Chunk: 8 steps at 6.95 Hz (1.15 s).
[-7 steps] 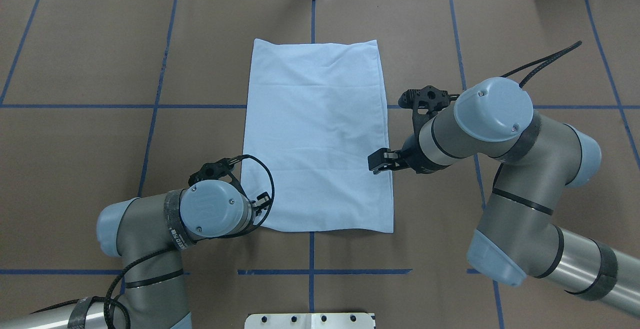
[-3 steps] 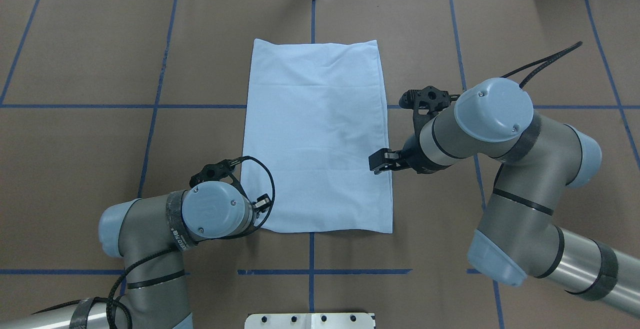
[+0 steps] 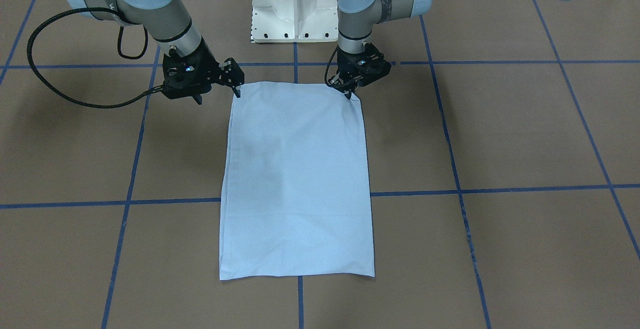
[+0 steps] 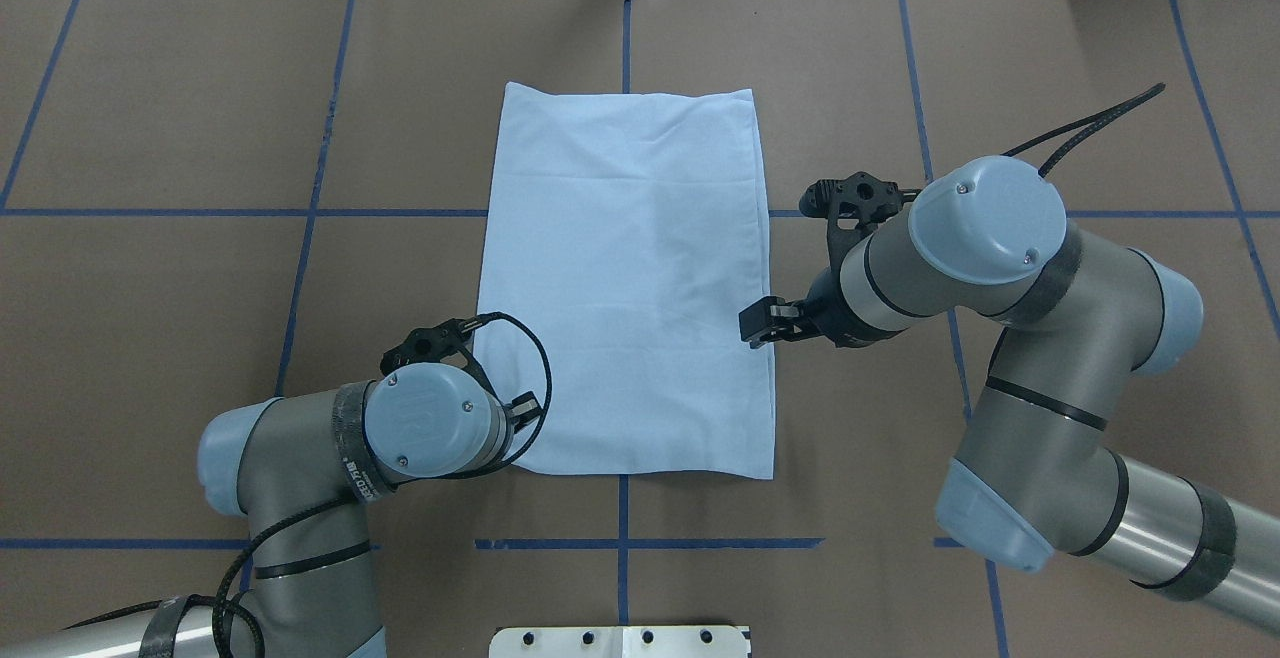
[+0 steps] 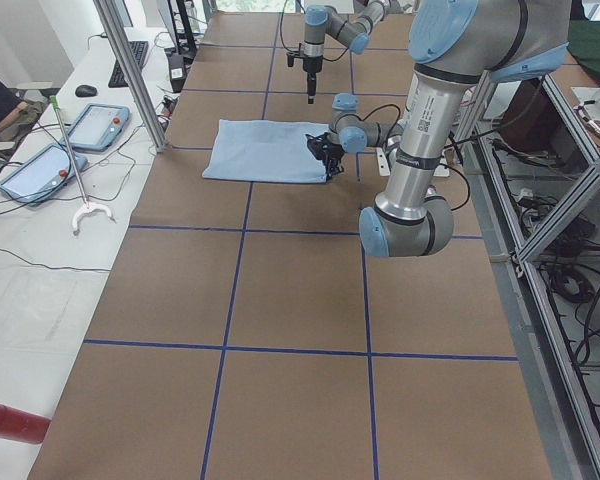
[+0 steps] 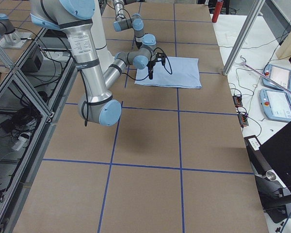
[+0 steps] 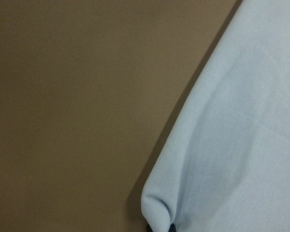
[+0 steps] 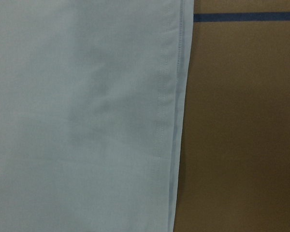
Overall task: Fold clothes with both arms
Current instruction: 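Move the right gripper to the near corner and grasp it beside the left gripper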
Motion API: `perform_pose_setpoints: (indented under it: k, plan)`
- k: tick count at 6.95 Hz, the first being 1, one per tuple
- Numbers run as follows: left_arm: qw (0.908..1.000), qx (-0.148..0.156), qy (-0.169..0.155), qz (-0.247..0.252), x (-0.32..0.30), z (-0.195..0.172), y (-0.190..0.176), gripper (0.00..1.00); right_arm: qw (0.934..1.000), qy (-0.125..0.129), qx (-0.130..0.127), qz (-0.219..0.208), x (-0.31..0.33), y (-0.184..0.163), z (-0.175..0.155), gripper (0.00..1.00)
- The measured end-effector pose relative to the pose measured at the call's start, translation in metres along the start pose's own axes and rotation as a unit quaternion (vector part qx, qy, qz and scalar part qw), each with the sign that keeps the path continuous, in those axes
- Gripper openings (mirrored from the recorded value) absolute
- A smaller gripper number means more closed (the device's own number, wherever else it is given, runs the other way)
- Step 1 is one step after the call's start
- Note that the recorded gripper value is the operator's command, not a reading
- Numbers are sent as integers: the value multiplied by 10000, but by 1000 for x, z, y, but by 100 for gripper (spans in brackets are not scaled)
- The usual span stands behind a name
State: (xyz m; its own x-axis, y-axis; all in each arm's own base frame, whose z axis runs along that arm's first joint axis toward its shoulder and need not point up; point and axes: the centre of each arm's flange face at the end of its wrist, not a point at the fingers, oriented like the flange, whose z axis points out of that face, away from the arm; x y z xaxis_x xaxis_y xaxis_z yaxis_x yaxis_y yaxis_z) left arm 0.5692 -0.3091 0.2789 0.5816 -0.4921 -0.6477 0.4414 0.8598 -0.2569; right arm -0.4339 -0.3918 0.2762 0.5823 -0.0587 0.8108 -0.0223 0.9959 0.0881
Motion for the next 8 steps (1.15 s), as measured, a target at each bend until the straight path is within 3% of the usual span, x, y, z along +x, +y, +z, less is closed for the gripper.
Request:
perform_pose_setpoints:
  k: [3,5,6,8]
  plan:
    - [9998,-74,210,5,4,-31,3,0,9997,8,-37,221,-3,8,5,100]
    - [9995,-125,288,24,5,-58,7,0,9957,34,-3,927,-33,49,28,100]
    - [9994,-137,306,29,5,-63,8,0,9896,31,85,1436,-52,79,43,100]
    - [9994,-153,313,42,5,-65,10,0,9704,29,415,2380,-78,132,68,100]
